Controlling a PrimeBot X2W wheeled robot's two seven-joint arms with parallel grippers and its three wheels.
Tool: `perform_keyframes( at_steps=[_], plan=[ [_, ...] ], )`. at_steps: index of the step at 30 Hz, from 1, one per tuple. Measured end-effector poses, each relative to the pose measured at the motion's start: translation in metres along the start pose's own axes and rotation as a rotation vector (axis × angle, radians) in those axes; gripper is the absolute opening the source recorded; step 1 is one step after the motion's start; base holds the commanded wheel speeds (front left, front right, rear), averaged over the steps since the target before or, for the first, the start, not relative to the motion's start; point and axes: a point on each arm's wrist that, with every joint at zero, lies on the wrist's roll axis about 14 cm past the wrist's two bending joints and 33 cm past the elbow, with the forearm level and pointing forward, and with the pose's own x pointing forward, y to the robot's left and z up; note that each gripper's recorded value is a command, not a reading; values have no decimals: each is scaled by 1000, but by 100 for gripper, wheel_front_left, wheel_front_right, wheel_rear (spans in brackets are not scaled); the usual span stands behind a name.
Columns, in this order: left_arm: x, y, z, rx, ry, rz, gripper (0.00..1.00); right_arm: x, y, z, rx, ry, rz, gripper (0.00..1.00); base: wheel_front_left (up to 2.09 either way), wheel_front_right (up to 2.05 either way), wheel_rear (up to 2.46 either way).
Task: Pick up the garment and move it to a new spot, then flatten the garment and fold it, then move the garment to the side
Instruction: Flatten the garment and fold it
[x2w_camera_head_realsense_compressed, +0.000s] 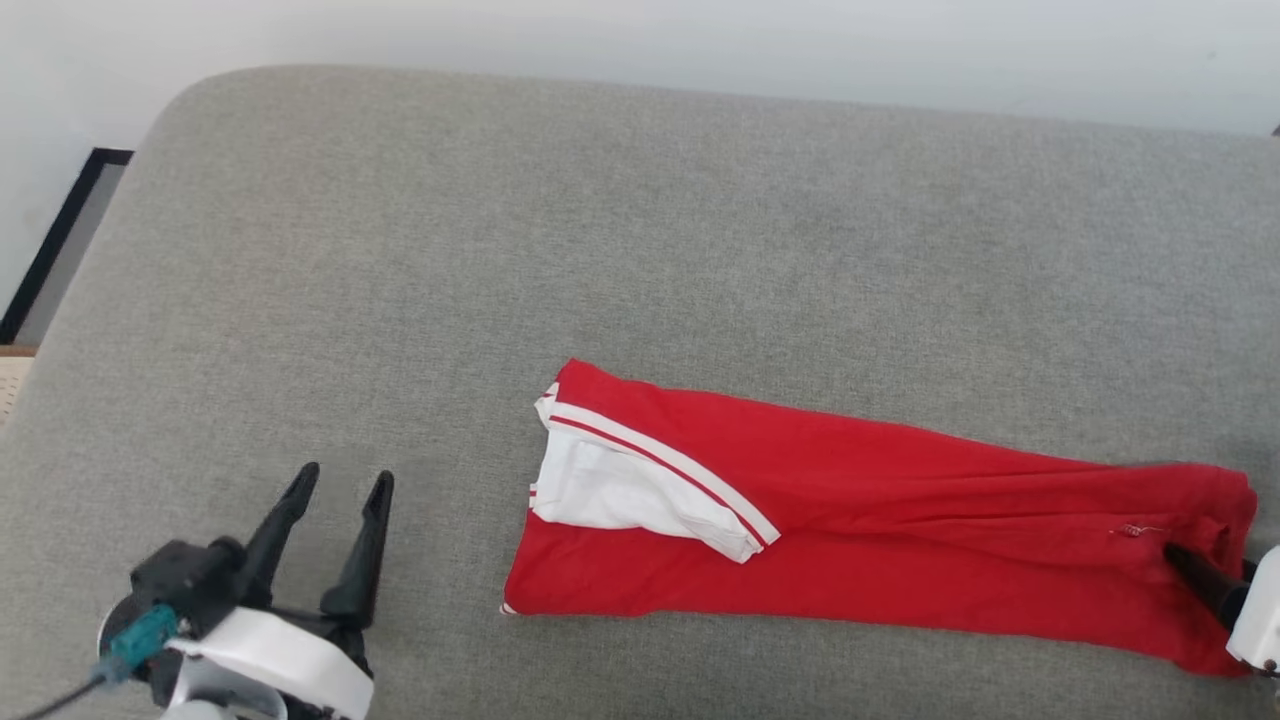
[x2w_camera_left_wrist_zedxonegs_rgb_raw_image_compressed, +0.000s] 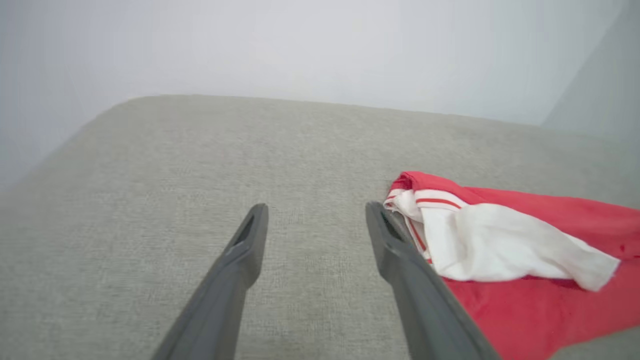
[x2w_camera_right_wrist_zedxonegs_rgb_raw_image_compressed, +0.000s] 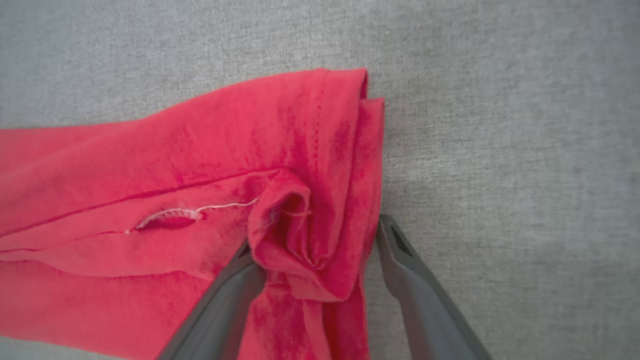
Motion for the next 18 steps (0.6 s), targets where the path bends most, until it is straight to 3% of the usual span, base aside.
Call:
perform_keyframes(
  at_steps=[3, 5, 6, 8, 9, 18],
  plan=[
    [-5, -3, 6, 37, -41, 22, 100, 2, 1, -1, 7, 8, 1, 98, 0, 0, 0],
    [-7, -8, 8, 51, -53, 20, 100, 3, 0, -2, 12, 17, -1, 56, 0, 0, 0],
    [-8, -8, 10, 65, -59, 21, 100, 4, 1, -2, 13, 21, -1, 44, 0, 0, 0],
    [-7, -11, 13, 57, -74, 21, 100, 5, -1, -3, 22, 26, -3, 10, 0, 0, 0],
    [-7, -12, 13, 62, -77, 18, 100, 5, -1, -2, 23, 25, -4, 0, 0, 0, 0],
    [1, -16, 16, 63, -85, 2, 100, -2, -22, 13, 87, -54, -40, 0, 0, 0, 0]
  ],
)
